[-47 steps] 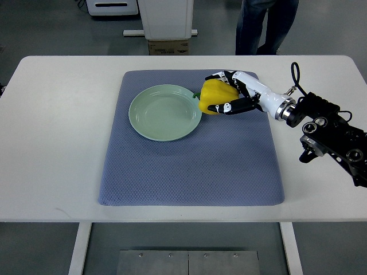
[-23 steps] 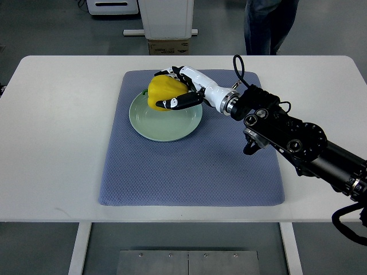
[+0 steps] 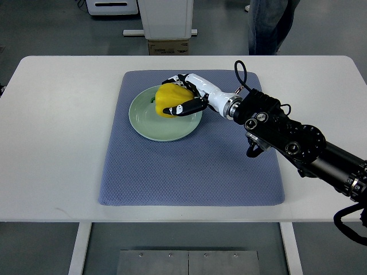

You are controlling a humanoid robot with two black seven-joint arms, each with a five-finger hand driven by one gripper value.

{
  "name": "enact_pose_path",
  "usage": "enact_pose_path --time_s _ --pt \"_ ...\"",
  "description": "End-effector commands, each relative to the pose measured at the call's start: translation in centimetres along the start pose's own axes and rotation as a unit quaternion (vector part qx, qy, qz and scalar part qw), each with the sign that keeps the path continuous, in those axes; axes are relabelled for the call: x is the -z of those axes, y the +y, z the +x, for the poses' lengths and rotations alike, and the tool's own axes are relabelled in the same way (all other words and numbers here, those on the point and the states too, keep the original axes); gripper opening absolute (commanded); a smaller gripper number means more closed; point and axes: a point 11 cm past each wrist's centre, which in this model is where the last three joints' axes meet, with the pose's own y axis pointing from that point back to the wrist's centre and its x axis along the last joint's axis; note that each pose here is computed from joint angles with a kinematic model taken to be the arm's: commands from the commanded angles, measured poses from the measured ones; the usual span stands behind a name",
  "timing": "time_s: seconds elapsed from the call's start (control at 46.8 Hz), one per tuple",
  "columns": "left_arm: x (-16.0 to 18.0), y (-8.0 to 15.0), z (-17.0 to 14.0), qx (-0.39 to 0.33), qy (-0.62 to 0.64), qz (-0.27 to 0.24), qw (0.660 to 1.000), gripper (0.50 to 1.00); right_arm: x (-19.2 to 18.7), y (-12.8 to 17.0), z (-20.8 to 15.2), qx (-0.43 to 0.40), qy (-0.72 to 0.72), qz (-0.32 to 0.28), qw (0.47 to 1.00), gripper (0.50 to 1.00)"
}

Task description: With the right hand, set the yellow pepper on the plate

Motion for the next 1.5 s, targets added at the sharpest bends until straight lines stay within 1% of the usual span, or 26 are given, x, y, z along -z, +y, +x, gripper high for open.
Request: enact_pose_path --time_s 0.0,0.235,0.492,0.513,0.534,0.641,0.663,0.919,1.112,1.219,1.475 --pt "0.0 0.0 0.0 0.000 0.000 0.000 1.000 1.000 -0.1 0.0 -0.2 0.003 0.003 -0.001 1.000 0.500" --pt "0.0 0.0 0.0 0.001 0.000 0.000 1.000 1.000 -0.9 0.1 -1.6 0.025 0.021 -0.011 0.999 0.500" --pt "0.0 0.0 0.0 0.000 0.000 0.000 1.000 1.000 -1.0 0.1 -1.8 0.027 0.019 -0.012 0.999 0.500" --pt "0.0 0.0 0.0 0.000 0.000 0.000 1.000 1.000 -1.0 0.1 -1.7 0.026 0.018 -0.012 0.999 0.545" --pt "0.0 0.0 0.0 0.000 0.000 0.000 1.000 1.000 -1.0 0.1 -1.7 0.026 0.017 -0.011 0.999 0.628" --pt "0.0 0.0 0.0 0.001 0.000 0.000 1.000 1.000 -0.9 0.1 -1.6 0.023 0.011 -0.011 1.000 0.989" --pt "0.0 0.0 0.0 0.000 0.000 0.000 1.000 1.000 -0.9 0.1 -1.6 0.023 0.011 -0.011 1.000 0.997" --pt "0.0 0.0 0.0 0.000 0.000 0.000 1.000 1.000 -0.4 0.1 -0.8 0.010 -0.008 -0.003 1.000 0.998" --pt "0.0 0.0 0.0 0.000 0.000 0.000 1.000 1.000 0.6 0.1 1.3 -0.031 -0.042 0.015 0.999 0.998" --pt "0.0 0.0 0.0 0.001 0.000 0.000 1.000 1.000 0.1 0.5 2.0 -0.050 -0.075 0.018 0.996 1.000" --pt "0.0 0.0 0.0 0.001 0.000 0.000 1.000 1.000 -1.0 1.8 4.9 -0.113 -0.162 0.034 0.980 0.998"
